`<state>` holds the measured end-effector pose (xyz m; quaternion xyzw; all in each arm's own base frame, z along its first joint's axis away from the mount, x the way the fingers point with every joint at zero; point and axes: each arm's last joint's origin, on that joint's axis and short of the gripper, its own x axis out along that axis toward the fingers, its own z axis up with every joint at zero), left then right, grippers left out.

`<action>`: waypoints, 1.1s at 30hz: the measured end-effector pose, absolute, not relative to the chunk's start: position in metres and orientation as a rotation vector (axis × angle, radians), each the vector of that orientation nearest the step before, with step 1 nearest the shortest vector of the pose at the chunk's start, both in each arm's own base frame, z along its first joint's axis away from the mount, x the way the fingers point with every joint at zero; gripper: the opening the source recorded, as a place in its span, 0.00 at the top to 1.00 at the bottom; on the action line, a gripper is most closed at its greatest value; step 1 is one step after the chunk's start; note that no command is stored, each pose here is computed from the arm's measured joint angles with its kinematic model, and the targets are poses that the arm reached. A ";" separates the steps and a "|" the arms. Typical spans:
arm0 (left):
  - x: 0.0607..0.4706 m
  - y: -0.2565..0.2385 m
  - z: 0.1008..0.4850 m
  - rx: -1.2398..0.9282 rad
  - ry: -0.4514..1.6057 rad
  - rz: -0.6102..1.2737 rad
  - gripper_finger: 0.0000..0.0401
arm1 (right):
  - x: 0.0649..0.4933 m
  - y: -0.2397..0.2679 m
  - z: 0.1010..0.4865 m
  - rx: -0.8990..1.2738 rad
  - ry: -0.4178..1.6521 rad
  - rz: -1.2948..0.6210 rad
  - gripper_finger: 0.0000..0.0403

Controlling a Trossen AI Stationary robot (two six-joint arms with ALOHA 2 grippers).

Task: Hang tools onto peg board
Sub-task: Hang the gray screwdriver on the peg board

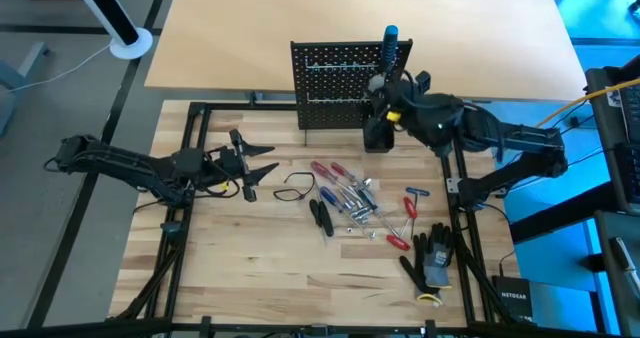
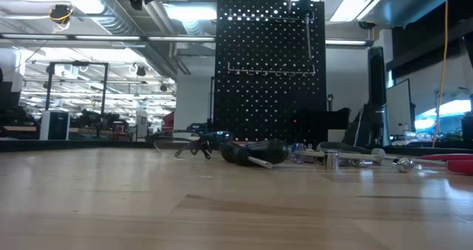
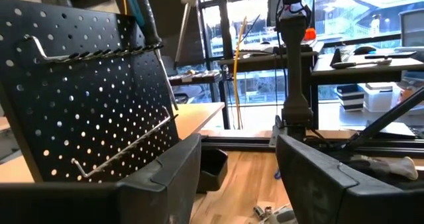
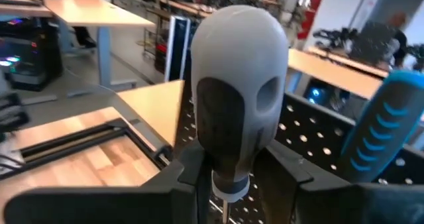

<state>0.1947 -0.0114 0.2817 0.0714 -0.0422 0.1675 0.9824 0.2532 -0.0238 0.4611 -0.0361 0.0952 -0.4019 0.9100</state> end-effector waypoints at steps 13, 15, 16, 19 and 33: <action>0.195 -0.011 0.282 0.154 -0.082 0.337 0.53 | 0.251 -0.078 0.450 0.028 0.254 -0.900 0.77; 0.195 -0.011 0.282 0.151 -0.083 0.336 0.53 | 0.250 -0.081 0.449 0.033 0.263 -0.914 0.77; 0.195 -0.011 0.282 0.150 -0.083 0.336 0.53 | 0.250 -0.081 0.449 0.034 0.262 -0.917 0.77; 0.195 -0.011 0.282 0.151 -0.084 0.336 0.54 | 0.251 -0.082 0.448 0.028 0.264 -0.937 0.77; 0.195 -0.011 0.282 0.155 -0.083 0.336 0.54 | 0.266 -0.094 0.438 -0.005 0.297 -1.007 0.77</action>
